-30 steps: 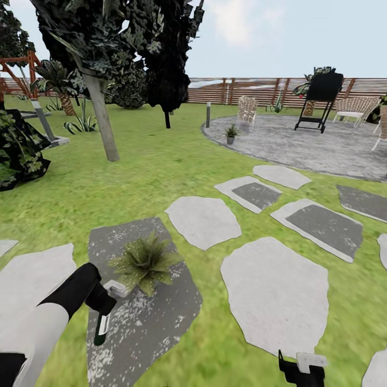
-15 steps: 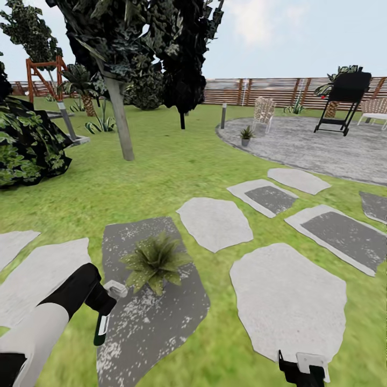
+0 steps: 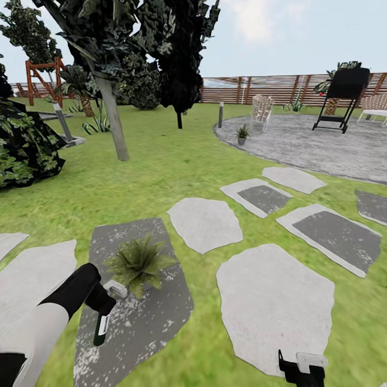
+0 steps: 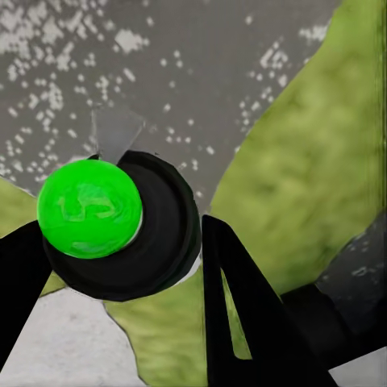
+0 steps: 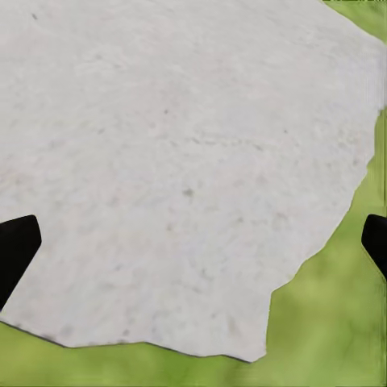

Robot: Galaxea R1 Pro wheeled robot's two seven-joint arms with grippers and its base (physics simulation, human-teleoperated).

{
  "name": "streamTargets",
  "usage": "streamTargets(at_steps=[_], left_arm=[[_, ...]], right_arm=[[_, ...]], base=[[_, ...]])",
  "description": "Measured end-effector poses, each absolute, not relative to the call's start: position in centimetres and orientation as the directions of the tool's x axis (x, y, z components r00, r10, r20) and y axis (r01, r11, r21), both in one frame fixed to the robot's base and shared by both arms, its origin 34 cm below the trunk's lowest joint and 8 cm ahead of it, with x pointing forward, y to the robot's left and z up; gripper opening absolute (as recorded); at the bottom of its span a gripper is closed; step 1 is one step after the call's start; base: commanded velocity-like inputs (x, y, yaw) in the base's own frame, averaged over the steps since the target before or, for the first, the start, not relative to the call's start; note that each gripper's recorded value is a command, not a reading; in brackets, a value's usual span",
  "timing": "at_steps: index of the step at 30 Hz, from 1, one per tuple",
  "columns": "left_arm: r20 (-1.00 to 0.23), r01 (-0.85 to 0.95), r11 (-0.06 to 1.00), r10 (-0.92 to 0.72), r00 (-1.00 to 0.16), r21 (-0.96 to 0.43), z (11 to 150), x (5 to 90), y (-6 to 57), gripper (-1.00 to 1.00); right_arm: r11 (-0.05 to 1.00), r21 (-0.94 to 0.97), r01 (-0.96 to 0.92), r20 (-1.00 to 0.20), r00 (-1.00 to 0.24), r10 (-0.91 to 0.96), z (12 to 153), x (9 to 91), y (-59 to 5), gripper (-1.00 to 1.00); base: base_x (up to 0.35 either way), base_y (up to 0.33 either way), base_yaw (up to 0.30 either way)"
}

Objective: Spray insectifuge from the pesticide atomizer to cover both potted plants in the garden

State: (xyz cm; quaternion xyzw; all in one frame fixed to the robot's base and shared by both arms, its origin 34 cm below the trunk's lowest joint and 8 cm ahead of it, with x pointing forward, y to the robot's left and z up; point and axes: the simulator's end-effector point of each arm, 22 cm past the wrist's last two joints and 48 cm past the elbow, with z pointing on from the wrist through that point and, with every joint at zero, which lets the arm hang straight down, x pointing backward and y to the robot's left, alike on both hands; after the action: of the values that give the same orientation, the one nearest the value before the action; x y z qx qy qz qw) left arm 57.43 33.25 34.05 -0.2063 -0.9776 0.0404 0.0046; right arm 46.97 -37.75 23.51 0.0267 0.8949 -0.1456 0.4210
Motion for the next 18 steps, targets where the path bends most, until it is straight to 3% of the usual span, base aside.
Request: streamTargets(at_steps=[18], left_arm=[[-0.029,0.396,0.914,0.395,-0.918,-0.088,34.49,58.00,32.97,-1.00]], right_arm=[[0.956,-0.238,0.170,-0.761,-0.644,-0.075,23.50,46.98,-37.74,1.00]], base=[[0.093,-0.271,0.273]])
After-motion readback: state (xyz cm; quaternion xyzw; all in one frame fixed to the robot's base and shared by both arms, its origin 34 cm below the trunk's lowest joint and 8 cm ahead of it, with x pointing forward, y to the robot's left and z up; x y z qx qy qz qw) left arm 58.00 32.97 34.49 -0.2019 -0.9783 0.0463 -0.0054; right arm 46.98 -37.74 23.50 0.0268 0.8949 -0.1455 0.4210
